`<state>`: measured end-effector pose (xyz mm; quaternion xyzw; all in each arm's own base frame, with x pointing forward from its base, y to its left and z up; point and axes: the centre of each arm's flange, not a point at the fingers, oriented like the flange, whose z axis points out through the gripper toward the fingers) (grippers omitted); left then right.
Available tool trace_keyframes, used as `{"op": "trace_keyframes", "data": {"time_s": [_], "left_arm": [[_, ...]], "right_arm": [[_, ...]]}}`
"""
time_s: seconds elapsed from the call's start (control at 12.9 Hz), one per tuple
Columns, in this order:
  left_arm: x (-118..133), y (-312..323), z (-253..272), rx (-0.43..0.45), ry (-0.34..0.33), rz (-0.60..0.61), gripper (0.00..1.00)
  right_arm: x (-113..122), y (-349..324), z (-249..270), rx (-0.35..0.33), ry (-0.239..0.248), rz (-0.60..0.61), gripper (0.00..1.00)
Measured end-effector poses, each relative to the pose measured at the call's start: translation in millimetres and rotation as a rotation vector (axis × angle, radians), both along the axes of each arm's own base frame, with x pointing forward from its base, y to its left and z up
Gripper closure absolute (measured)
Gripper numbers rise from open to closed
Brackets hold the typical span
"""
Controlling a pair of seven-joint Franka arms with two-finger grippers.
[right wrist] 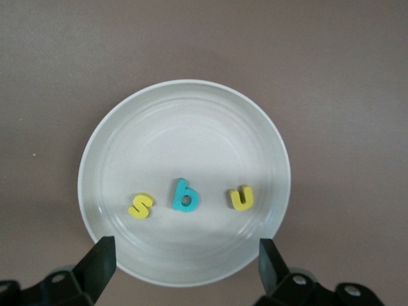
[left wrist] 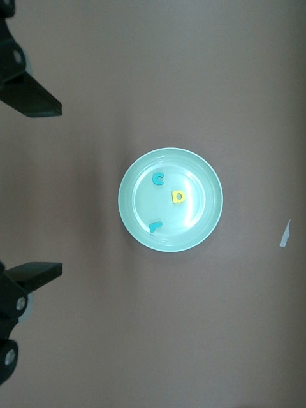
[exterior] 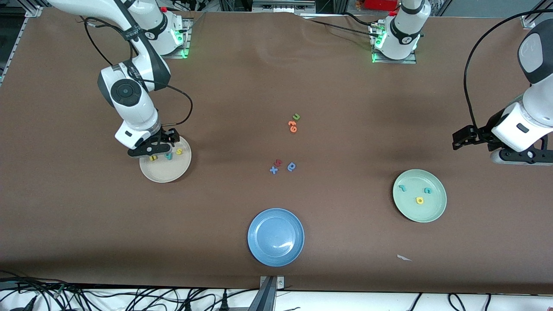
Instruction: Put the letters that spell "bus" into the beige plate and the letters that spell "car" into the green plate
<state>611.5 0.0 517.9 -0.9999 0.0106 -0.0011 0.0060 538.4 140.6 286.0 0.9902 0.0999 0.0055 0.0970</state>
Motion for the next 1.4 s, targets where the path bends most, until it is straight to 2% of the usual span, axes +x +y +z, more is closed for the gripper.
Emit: {"op": "trace_keyframes", "data": {"time_s": [0.15, 0.47, 0.7, 0.85, 1.01, 1.4], "left_arm": [[0.0, 0.1, -0.1, 0.000, 0.000, 0.000, 0.00], [-0.1, 0.3, -0.5, 0.000, 0.001, 0.000, 0.00], [-0.1, 0.6, -0.7, 0.000, 0.001, 0.001, 0.00], [-0.1, 0.7, -0.8, 0.000, 0.002, 0.001, 0.00], [-0.1, 0.8, -0.9, 0.000, 0.002, 0.001, 0.00], [-0.1, 0.8, -1.0, 0.000, 0.002, 0.001, 0.00]], "right_arm": [[14.6, 7.4, 43.7, -0.017, 0.036, -0.030, 0.00], [33.7, 2.1, 140.5, -0.005, 0.126, -0.013, 0.00], [43.5, -41.2, 201.9, 0.101, 0.202, -0.047, 0.00], [45.5, -74.3, 225.6, 0.175, 0.224, -0.079, 0.00], [47.8, -106.1, 241.7, 0.213, 0.217, -0.093, 0.00], [50.6, -146.2, 279.6, 0.190, 0.149, -0.052, 0.00]]}}
